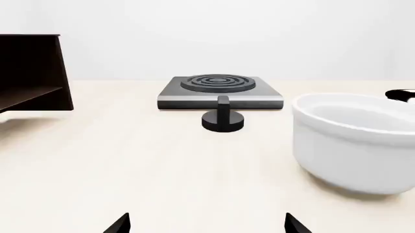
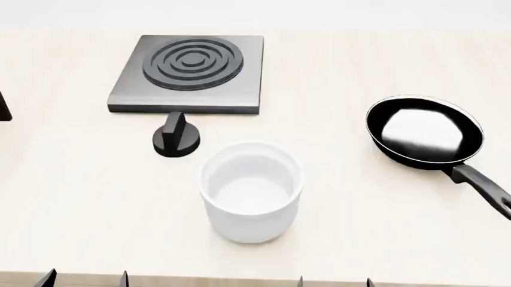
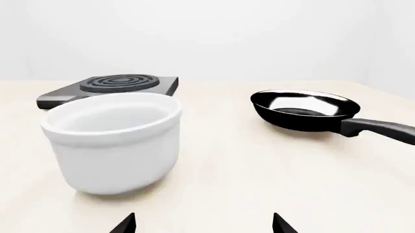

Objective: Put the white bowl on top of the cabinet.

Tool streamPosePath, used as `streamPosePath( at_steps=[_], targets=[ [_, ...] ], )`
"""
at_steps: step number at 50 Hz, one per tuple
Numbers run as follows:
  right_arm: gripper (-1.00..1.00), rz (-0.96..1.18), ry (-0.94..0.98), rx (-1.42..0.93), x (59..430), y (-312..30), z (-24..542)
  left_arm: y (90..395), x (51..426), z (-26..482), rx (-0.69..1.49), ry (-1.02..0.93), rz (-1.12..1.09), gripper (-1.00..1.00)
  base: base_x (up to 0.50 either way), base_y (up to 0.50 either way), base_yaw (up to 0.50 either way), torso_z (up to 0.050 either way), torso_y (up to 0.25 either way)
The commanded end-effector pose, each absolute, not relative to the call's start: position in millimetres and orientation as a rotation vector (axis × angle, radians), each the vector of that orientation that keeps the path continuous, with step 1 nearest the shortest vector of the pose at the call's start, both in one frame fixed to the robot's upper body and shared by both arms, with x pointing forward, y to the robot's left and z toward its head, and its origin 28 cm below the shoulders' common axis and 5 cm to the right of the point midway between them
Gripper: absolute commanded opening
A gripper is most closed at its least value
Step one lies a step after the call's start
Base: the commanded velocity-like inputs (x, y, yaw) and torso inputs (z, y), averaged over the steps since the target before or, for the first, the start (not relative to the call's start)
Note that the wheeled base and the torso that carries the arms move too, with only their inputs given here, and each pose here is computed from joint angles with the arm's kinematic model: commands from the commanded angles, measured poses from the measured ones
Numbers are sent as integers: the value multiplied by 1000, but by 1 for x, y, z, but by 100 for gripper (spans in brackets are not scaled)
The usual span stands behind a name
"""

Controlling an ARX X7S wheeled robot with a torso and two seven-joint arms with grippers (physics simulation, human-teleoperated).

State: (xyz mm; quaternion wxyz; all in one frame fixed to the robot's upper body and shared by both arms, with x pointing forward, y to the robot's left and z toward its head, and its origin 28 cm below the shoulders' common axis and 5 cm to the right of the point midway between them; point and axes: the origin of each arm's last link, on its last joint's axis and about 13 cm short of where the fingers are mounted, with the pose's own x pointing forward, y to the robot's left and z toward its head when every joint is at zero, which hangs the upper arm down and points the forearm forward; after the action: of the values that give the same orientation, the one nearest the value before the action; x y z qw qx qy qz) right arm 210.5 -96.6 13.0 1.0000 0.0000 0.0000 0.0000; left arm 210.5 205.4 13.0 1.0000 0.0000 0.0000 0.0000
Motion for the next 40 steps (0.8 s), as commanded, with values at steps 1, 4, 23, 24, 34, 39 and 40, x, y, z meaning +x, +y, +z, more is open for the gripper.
streamPosePath(
  at_steps=[1, 4, 23, 24, 34, 39, 40],
  targets=[
    [100, 4, 14, -18, 210, -96, 13, 206, 211, 13, 1, 1, 0, 100, 0, 0, 0, 0, 0],
    [100, 6, 22, -29, 210, -96, 12, 206, 210, 14, 5, -5, -3, 100, 0, 0, 0, 0, 0],
    [100, -85, -24, 6, 225, -108, 84, 219, 229, 69, 18, -100, 138, 100, 0, 0, 0, 0, 0],
    [100, -98, -39, -15, 227, -110, 91, 220, 231, 74, 23, -99, 154, 100, 0, 0, 0, 0, 0],
    [100, -202, -133, 36, 243, -131, 154, 239, 258, 136, -50, -206, 292, 100, 0, 0, 0, 0, 0],
    [100, -247, -185, 41, 245, -141, 181, 253, 268, 162, -87, -251, 383, 100, 0, 0, 0, 0, 0],
    [100, -258, -194, 34, 245, -142, 184, 255, 269, 165, -87, -261, 396, 100, 0, 0, 0, 0, 0]
  ],
)
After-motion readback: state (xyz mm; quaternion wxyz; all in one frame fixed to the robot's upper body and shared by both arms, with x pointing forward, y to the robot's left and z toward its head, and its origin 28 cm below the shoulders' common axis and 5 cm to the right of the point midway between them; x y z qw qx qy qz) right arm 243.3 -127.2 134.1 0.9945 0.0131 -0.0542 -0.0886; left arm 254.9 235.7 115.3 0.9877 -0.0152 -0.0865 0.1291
